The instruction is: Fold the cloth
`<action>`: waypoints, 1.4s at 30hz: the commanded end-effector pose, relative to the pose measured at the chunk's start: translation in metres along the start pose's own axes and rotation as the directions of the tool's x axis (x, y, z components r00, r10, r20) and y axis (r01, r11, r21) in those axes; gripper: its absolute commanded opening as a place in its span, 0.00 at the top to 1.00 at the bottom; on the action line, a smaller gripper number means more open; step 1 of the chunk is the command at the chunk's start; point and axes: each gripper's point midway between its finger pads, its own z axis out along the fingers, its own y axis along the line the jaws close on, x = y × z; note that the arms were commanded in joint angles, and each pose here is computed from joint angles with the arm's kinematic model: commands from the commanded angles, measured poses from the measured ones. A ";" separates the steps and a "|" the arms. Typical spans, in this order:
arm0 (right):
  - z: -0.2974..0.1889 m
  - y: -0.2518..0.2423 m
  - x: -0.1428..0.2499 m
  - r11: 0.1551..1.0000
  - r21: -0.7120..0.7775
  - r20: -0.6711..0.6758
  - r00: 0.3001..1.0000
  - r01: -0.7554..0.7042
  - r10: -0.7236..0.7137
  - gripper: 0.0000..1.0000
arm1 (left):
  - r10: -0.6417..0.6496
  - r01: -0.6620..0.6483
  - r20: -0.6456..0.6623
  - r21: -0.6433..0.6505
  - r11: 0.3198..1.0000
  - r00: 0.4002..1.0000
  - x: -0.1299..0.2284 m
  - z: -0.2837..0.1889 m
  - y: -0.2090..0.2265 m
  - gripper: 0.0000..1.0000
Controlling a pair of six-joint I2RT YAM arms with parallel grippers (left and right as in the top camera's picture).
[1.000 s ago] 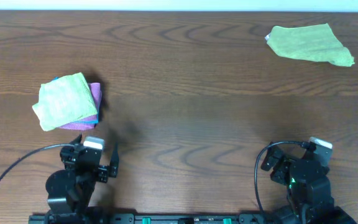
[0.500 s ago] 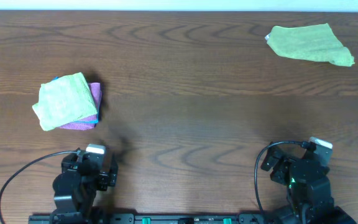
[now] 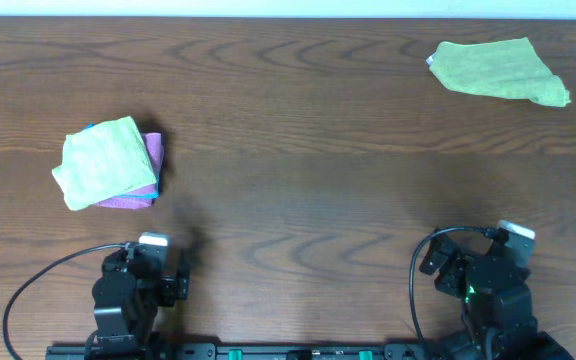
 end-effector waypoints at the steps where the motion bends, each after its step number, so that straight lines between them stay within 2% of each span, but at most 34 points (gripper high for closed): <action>1: 0.000 -0.004 -0.001 1.000 0.016 0.011 1.000 -0.021 0.021 0.01 | -0.125 0.123 -0.022 -0.074 0.990 0.992 0.009 0.002 0.011 0.05; 32: 0.000 -0.004 -0.002 1.000 0.016 0.012 1.000 -0.021 0.021 0.01 | -0.141 0.139 -0.022 -0.084 0.987 0.990 0.009 0.001 0.013 0.05; 36: 0.000 -0.012 0.002 0.998 0.044 -0.003 0.999 -0.038 0.038 0.01 | -0.141 0.139 -0.022 -0.084 0.987 0.990 0.009 0.001 0.013 0.04; 42: 0.001 -0.040 0.004 0.986 0.122 0.060 0.993 -0.111 0.105 0.01 | -0.141 0.139 -0.022 -0.084 0.987 0.990 0.009 0.001 0.013 0.05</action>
